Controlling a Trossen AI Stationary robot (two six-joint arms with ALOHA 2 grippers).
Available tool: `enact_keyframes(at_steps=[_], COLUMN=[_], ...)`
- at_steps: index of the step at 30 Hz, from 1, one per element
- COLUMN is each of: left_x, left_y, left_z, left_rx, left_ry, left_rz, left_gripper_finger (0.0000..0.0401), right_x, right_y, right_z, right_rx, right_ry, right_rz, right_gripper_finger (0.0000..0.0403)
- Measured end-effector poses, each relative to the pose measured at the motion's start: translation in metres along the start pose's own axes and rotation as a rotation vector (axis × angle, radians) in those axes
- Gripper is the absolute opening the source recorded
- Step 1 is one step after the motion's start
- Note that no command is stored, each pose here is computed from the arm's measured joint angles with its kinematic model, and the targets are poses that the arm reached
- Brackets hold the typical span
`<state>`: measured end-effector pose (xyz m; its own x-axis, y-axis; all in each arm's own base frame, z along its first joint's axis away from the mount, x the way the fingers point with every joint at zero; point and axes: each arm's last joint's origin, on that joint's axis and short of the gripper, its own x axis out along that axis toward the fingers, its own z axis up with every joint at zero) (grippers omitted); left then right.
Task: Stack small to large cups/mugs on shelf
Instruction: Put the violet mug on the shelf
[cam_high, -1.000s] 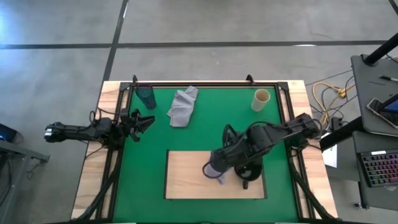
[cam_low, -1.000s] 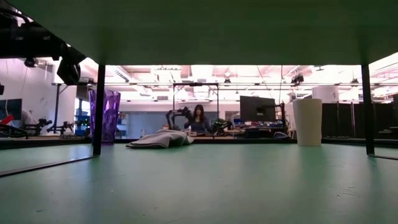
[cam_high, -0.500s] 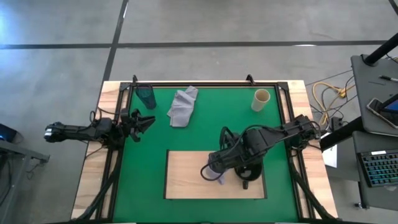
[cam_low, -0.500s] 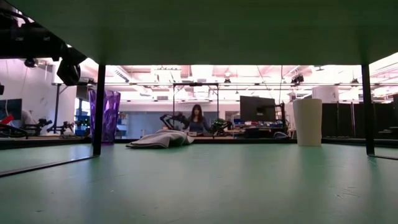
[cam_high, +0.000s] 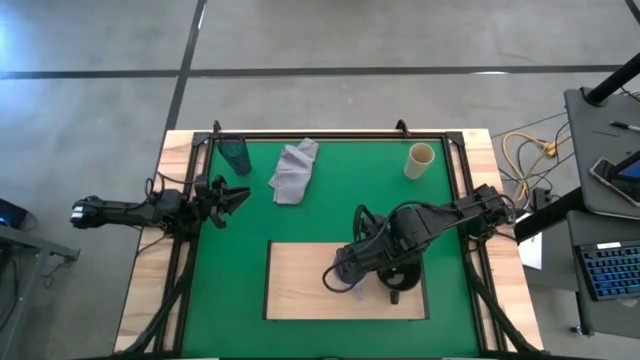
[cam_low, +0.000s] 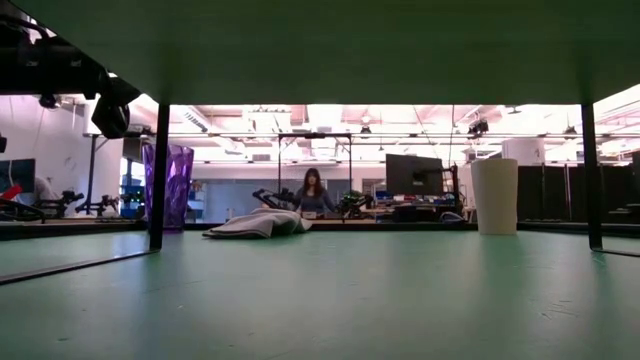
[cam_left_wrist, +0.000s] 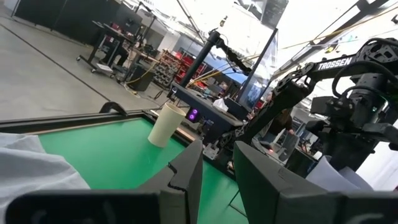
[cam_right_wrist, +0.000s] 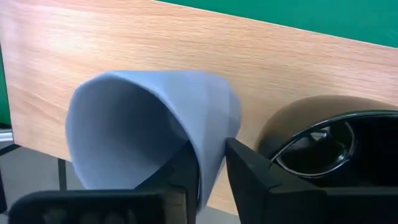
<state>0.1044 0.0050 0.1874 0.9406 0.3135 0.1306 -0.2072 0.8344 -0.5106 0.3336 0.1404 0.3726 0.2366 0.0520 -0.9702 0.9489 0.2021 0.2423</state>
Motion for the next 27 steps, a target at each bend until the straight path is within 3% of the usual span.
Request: enact_keyframes(at_steps=[27], left_x=[0.0], left_y=[0.0], left_z=[0.0], left_rx=[0.0], left_ry=[-0.001], left_rz=[-0.001], left_gripper_finger=[0.0077], right_x=[-0.021], right_y=[-0.011], right_z=[-0.001], right_rx=[-0.019], right_ry=[0.088], right_rz=[0.039], right_gripper_finger=[0.0077])
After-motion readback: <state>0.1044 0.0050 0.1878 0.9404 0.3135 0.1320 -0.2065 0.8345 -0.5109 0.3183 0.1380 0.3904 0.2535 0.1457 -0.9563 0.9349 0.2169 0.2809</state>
